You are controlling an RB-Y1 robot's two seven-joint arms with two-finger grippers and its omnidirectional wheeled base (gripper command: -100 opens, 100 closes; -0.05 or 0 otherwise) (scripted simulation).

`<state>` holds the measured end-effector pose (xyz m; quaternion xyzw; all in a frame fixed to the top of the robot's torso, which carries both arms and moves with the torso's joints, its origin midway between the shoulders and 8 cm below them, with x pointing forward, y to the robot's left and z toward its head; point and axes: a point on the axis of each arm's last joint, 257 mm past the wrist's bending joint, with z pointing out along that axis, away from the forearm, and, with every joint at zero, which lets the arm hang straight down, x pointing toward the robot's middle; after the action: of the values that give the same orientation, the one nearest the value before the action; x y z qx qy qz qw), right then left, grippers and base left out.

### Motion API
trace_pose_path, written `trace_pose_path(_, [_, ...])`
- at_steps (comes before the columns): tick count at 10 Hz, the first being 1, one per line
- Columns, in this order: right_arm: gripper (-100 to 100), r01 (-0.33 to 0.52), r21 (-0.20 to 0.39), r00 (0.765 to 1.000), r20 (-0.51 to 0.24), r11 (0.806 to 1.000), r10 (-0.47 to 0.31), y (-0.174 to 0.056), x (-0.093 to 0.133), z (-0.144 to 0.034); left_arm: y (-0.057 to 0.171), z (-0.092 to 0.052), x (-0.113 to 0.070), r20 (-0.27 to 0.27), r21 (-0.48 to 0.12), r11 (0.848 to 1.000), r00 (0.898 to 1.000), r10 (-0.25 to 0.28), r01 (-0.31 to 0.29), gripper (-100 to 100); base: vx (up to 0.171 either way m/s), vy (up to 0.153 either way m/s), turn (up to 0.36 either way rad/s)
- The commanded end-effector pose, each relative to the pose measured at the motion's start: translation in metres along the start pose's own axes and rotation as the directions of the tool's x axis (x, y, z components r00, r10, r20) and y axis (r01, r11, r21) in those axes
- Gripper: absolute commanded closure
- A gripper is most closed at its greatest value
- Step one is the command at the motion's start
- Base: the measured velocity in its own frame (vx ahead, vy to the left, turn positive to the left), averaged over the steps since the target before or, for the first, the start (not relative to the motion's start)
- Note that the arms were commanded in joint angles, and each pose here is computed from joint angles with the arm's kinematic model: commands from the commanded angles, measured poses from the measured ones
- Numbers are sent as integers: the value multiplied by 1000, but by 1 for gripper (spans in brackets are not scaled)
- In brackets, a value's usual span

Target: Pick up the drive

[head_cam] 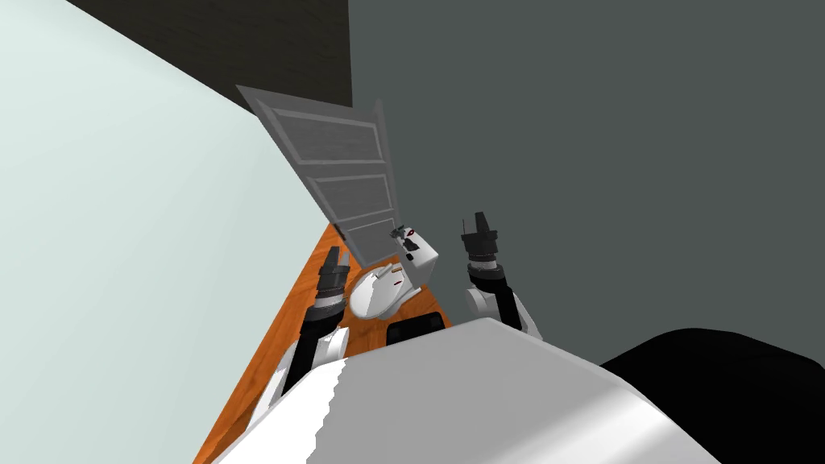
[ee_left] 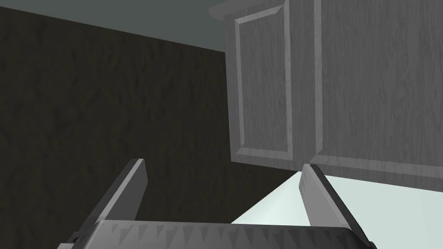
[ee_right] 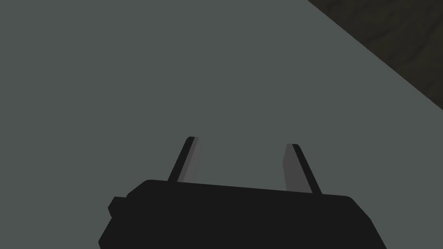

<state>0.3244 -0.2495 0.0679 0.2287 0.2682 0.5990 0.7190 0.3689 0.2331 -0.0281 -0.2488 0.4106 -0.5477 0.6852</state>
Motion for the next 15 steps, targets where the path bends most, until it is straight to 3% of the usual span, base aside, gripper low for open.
trace_pose_path(1, [0, 0, 0, 1000, 0, 1000, 0, 0, 0, 0, 8, 0, 14, -60, -30, 1000, 998, -11, 9, -100, 7, 60, -160])
trace_pose_path(3, [0, 0, 0, 1000, 0, 1000, 0, 0, 0, 0, 18, 1, 30, -131, -70, 997, 991, -27, 18, -100, -2, 70, -142])
trace_pose_path(4, [0, 0, 0, 1000, 0, 1000, 0, 0, 0, 0, 19, 0, 31, -140, -72, 997, 990, -21, 11, -100, 1, 50, -53])
trace_pose_path(7, [0, 0, 0, 1000, 0, 1000, 0, 0, 0, 0, 35, -2, 55, -243, -139, 990, 969, -46, 12, -100, 3, 53, -163])
trace_pose_path(8, [0, 0, 0, 1000, 0, 1000, 0, 0, 0, 0, 38, -4, 55, -255, -146, 989, 966, -38, 0, -100, -7, 52, -48])
trace_pose_path(10, [0, 0, 0, 1000, 0, 1000, 0, 0, 0, 0, 51, -8, 69, -317, -199, 980, 947, -54, -11, -100, -5, 57, -142])
trace_pose_path(11, [0, 0, 0, 1000, 0, 1000, 0, 0, 0, 0, 52, -9, 70, -326, -201, 979, 944, -48, -19, -100, -2, 49, -78])
trace_pose_path(14, [0, 0, 0, 1000, 0, 1000, 0, 0, 0, 0, 72, -19, 87, -406, -279, 959, 911, -72, -49, -100, -4, 55, -195])
trace_pose_path(15, [0, 0, 0, 1000, 0, 1000, 0, 0, 0, 0, 76, -21, 86, -413, -290, 955, 909, -65, -63, -100, -2, 48, -51])
